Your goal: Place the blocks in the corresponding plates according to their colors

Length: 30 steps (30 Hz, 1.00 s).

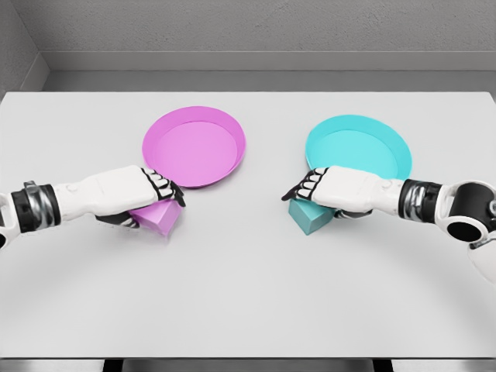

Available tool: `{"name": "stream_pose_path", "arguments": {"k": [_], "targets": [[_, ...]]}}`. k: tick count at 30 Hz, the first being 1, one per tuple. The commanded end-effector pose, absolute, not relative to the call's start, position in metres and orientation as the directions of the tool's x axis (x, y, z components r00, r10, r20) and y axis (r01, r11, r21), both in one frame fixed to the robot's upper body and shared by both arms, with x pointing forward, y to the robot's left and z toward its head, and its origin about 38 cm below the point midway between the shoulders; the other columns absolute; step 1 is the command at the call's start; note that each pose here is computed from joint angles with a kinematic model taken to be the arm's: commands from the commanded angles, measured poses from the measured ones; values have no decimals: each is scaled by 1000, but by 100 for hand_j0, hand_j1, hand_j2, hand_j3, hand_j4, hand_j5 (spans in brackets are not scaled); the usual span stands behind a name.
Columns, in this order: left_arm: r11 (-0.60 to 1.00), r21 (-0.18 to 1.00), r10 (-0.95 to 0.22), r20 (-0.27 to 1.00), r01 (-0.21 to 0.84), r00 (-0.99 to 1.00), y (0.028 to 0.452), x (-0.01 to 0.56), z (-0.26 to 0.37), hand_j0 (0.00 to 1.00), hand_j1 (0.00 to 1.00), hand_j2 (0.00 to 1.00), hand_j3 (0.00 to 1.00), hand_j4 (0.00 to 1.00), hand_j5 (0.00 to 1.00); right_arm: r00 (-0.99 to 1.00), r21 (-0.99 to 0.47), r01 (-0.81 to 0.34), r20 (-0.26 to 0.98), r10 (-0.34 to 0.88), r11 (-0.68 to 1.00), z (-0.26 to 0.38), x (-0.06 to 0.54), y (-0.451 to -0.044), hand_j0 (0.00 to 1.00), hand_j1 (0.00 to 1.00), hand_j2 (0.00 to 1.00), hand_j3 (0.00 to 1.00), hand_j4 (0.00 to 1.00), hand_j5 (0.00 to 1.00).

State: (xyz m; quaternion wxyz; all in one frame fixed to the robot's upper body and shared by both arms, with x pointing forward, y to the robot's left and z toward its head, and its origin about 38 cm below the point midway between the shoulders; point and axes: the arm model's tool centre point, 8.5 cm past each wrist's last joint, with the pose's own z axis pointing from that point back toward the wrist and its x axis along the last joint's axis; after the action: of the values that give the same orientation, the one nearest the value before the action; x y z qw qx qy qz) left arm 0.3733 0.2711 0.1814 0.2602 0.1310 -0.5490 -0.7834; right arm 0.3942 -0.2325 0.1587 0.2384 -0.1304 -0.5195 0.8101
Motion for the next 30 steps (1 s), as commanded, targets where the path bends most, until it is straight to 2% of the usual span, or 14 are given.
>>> {"name": "stream_pose_path", "arguments": {"k": [1,12,15,17,20,25,27,30], "targets": [[-255,929,-561,85,269,-824,272,375,182,51,51,51,51,51,51,-853,-904,-251,38,520,-346,158,394,-232,80,80,80,80,80,80],[-181,958,-639,56,221,-767,269,443,210,47,47,47,47,47,47,-858,-916,-235,38,512,-326,166,398,-225,77,77,77,77,77,77],[-177,959,-646,58,223,-761,251,467,211,47,47,47,47,47,47,-861,-922,-227,39,507,-315,169,399,-221,77,77,77,77,77,77],[-188,946,-664,74,262,-744,237,487,200,48,48,48,48,48,48,-860,-926,-219,34,509,-308,174,401,-221,77,77,77,77,77,77],[-187,948,-665,72,259,-743,232,492,202,48,48,48,48,48,48,-838,-939,-200,17,545,-278,187,408,-234,77,77,77,77,77,77],[-175,946,-677,85,273,-731,222,504,195,50,50,50,50,50,50,-751,-965,-174,1,660,-197,216,422,-283,78,78,78,78,78,78],[-173,946,-679,88,275,-729,219,506,193,51,51,51,51,51,51,-697,-974,-171,15,716,-146,226,429,-310,78,78,78,78,78,78],[-171,946,-678,90,276,-729,216,507,192,54,54,54,54,54,54,-674,-973,-198,44,737,-123,221,435,-320,78,78,78,78,78,78]]}}
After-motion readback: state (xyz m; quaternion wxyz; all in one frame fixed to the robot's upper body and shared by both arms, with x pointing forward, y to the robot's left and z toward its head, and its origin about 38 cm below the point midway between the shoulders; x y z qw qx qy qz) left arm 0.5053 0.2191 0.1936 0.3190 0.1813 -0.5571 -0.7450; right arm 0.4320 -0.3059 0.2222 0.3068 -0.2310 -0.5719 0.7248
